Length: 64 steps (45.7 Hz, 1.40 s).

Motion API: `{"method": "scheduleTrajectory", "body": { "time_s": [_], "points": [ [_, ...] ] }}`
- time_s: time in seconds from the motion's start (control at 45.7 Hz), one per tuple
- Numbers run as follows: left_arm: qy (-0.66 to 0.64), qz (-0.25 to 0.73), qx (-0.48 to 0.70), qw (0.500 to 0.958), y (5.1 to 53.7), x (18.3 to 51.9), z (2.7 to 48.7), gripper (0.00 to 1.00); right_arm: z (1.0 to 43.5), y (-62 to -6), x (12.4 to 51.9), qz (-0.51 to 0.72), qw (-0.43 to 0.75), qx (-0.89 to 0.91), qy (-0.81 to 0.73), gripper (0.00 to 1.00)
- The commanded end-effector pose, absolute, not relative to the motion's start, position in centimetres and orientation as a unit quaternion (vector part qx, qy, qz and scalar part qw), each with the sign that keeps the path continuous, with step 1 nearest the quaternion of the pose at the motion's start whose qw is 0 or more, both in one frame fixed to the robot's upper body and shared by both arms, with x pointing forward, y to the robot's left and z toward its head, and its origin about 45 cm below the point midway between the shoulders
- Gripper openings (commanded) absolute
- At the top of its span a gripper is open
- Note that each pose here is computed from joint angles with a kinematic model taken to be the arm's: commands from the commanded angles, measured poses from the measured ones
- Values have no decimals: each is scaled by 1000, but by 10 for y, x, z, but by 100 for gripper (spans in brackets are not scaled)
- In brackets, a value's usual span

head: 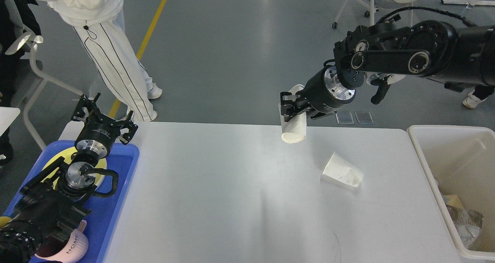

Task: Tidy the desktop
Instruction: 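Lift the paper cup and drop it into the white bin, then raise the right arm back over the table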

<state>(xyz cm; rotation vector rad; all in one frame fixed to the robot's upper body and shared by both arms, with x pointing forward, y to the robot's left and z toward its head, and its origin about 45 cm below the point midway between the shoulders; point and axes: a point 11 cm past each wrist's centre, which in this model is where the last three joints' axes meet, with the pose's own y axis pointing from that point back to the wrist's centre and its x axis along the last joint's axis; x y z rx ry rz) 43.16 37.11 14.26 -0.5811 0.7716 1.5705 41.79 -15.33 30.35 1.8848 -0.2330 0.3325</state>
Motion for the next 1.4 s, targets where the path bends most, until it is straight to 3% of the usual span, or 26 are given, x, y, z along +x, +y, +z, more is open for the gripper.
{"method": "scheduleTrajectory", "body": {
  "time_s": [0.0, 0.197, 0.437, 0.569, 0.809, 0.831, 0.853, 0.875, 0.897, 1.378],
  "points": [
    [333, 679, -251, 604, 371, 432, 143, 98, 263, -216, 433, 98, 590, 785, -164, 0],
    [334, 678, -251, 604, 370, 432, 142, 98, 193, -368, 433, 35, 637, 705, -310, 0],
    [334, 678, -251, 605, 370, 432, 142, 98, 173, -512, 419, 102, 675, 523, -510, 0],
    [334, 678, -251, 604, 371, 432, 142, 98, 158, -561, 383, 62, 649, 467, -597, 0],
    [334, 678, -251, 605, 370, 432, 142, 98, 136, -574, 355, 50, 639, 435, -633, 0],
    [334, 678, -251, 605, 370, 432, 142, 98, 136, -575, 354, 49, 640, 433, -633, 6],
    [334, 678, -251, 605, 370, 432, 142, 98, 136, -577, 352, 46, 640, 434, -632, 29],
    [334, 678, -251, 605, 370, 432, 142, 98, 135, -578, 351, 45, 641, 432, -633, 76],
    [334, 678, -251, 605, 370, 432, 142, 98, 135, -578, 350, 43, 639, 434, -633, 100],
    [334, 678, -251, 604, 370, 432, 142, 98, 131, -573, 351, 45, 638, 437, -632, 100]
  ]
}}
